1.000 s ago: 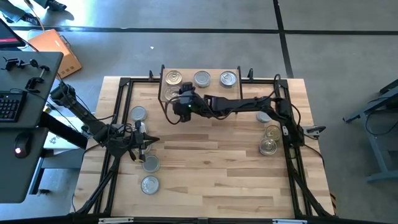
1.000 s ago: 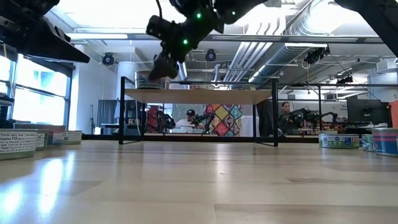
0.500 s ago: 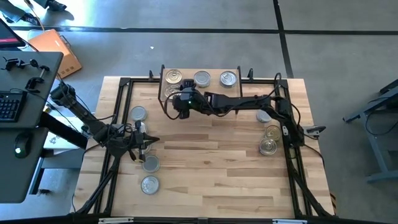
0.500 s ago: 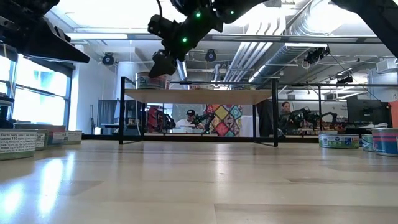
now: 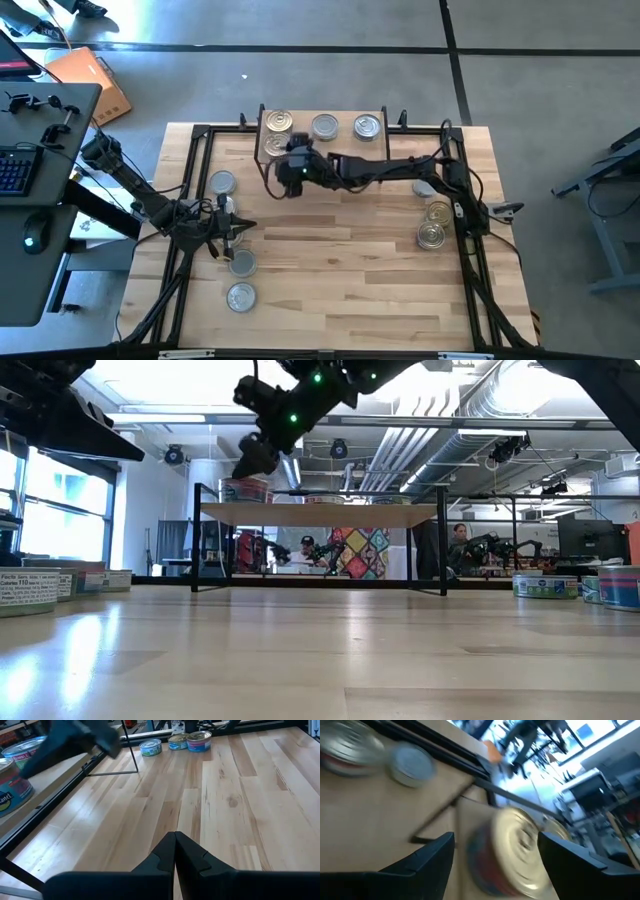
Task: Stack canned seafood by type on shelf
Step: Put the middle blue and pink tuna can on the shelf aligned with the other blue and pink tuna can, then put the bottom green and white tuna can on the shelf aligned with the other green and white tuna can
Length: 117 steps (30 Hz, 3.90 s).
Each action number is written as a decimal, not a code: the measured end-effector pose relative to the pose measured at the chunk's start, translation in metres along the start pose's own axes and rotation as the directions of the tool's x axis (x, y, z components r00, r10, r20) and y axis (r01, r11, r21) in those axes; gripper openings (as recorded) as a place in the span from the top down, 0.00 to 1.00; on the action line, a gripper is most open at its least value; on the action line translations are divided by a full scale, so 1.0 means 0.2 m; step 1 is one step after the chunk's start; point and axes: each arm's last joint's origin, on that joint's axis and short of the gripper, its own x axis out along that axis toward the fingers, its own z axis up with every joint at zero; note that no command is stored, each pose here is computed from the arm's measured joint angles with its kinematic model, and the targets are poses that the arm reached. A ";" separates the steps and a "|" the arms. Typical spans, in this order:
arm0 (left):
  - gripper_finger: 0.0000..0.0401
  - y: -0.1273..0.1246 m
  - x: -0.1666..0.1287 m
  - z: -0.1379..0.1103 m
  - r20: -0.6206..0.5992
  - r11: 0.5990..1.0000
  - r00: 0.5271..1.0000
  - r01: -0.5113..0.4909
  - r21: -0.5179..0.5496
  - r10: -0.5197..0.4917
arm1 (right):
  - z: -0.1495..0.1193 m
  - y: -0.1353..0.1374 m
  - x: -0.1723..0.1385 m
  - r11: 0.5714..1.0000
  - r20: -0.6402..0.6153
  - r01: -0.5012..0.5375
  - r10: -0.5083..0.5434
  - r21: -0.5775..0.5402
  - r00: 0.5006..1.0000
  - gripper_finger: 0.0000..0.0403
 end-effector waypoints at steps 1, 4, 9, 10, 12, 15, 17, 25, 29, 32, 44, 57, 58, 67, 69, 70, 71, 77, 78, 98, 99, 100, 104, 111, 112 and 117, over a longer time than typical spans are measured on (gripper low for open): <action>1.00 0.00 0.00 0.00 0.000 1.000 1.000 0.001 0.000 -0.001 | 0.02 0.02 -0.01 1.000 0.014 -0.016 0.016 -0.003 1.000 0.31; 1.00 0.00 0.00 0.00 -0.001 1.000 1.000 0.007 -0.006 -0.007 | 0.06 0.10 -0.06 0.997 0.047 -0.081 0.081 -0.007 0.996 0.31; 1.00 -0.01 -0.02 -0.02 -0.026 1.000 0.999 0.020 -0.014 -0.020 | 0.09 0.25 -0.13 0.950 0.063 -0.312 0.310 0.022 0.949 0.31; 1.00 -0.01 -0.02 -0.03 -0.029 1.000 0.999 0.022 -0.018 -0.023 | 0.09 0.27 -0.14 0.930 0.068 -0.365 0.363 0.033 0.929 0.32; 1.00 -0.02 -0.02 -0.03 -0.033 0.999 0.999 0.029 -0.017 -0.029 | 0.07 0.33 -0.15 0.887 0.083 -0.457 0.452 0.060 0.888 0.34; 1.00 -0.04 -0.02 -0.04 -0.045 0.999 0.998 0.036 0.004 -0.035 | 0.00 0.44 -0.15 0.817 0.103 -0.565 0.556 0.116 0.825 0.38; 1.00 -0.05 -0.01 -0.05 -0.058 0.999 0.998 0.035 0.013 -0.034 | -0.05 0.52 -0.15 0.792 0.116 -0.594 0.583 0.142 0.804 0.41; 1.00 -0.10 0.04 -0.10 -0.115 1.000 0.993 0.018 0.020 -0.016 | -0.19 0.84 -0.24 0.730 0.305 -0.638 0.567 0.246 0.765 0.48; 1.00 -0.15 0.06 -0.13 -0.201 0.988 0.968 0.151 -0.028 -0.153 | -0.22 0.94 -0.32 0.734 0.385 -0.611 0.493 0.297 0.780 0.49; 1.00 -0.20 0.04 -0.15 -0.302 0.935 0.885 0.337 -0.110 -0.354 | -0.24 0.99 -0.36 0.774 0.387 -0.540 0.412 0.329 0.825 0.49; 1.00 -0.25 0.03 -0.23 -0.436 0.938 0.841 0.214 -0.274 -0.320 | -0.21 1.02 -0.39 0.824 0.374 -0.477 0.356 0.307 0.856 0.49; 1.00 -0.31 0.37 -0.17 -0.121 0.985 0.980 0.145 -0.092 -0.155 | -0.08 1.01 -0.42 0.870 0.269 -0.414 0.345 0.266 0.899 0.49; 1.00 -0.30 0.40 -0.13 -0.056 0.988 0.989 0.133 -0.084 -0.138 | -0.07 1.01 -0.42 0.876 0.255 -0.402 0.338 0.266 0.906 0.49; 1.00 -0.22 0.43 -0.09 -0.103 0.964 0.963 0.235 -0.127 -0.249 | -0.11 1.05 -0.44 0.862 0.140 -0.423 0.400 0.279 0.906 0.49; 1.00 -0.20 0.41 -0.13 -0.195 0.963 0.949 0.216 -0.163 -0.246 | -0.12 1.04 -0.43 0.846 0.132 -0.452 0.432 0.283 0.892 0.49; 1.00 -0.20 0.40 -0.15 -0.243 0.965 0.941 0.196 -0.176 -0.235 | -0.12 1.04 -0.43 0.839 0.136 -0.464 0.444 0.282 0.886 0.49; 1.00 -0.19 0.40 -0.18 -0.292 0.968 0.930 0.173 -0.184 -0.222 | -0.12 1.04 -0.43 0.835 0.141 -0.473 0.452 0.281 0.881 0.49; 1.00 -0.17 0.38 -0.21 -0.341 0.982 0.929 0.089 -0.168 -0.142 | -0.12 1.03 -0.41 0.833 0.147 -0.472 0.449 0.289 0.881 0.49; 1.00 -0.17 0.38 -0.20 -0.335 0.983 0.933 0.084 -0.161 -0.135 | -0.12 1.02 -0.41 0.833 0.147 -0.472 0.448 0.290 0.882 0.49; 1.00 -0.14 0.34 -0.24 -0.374 0.979 0.926 -0.025 -0.204 -0.054 | -0.12 1.02 -0.41 0.817 0.167 -0.502 0.473 0.285 0.865 0.49; 1.00 -0.14 0.34 -0.25 -0.375 0.979 0.925 -0.027 -0.204 -0.053 | -0.11 1.02 -0.41 0.818 0.173 -0.502 0.471 0.282 0.865 0.49; 1.00 -0.14 0.34 -0.25 -0.377 0.978 0.925 -0.031 -0.205 -0.050 | -0.11 1.02 -0.41 0.822 0.180 -0.502 0.469 0.270 0.865 0.49; 1.00 -0.12 0.35 -0.25 -0.386 0.977 0.922 -0.051 -0.208 -0.034 | -0.09 1.02 -0.40 0.857 0.240 -0.489 0.446 0.165 0.862 0.49; 1.00 -0.09 0.37 -0.26 -0.403 0.978 0.914 -0.054 -0.204 -0.034 | -0.10 1.04 -0.35 0.886 0.277 -0.458 0.423 0.075 0.863 0.43; 1.00 -0.09 0.37 -0.26 -0.406 0.978 0.913 -0.055 -0.203 -0.033 | -0.11 1.05 -0.34 0.889 0.274 -0.454 0.422 0.064 0.864 0.41; 1.00 -0.07 0.38 -0.26 -0.419 0.979 0.907 -0.062 -0.192 -0.025 | -0.14 1.05 -0.30 0.903 0.257 -0.430 0.412 0.013 0.874 0.34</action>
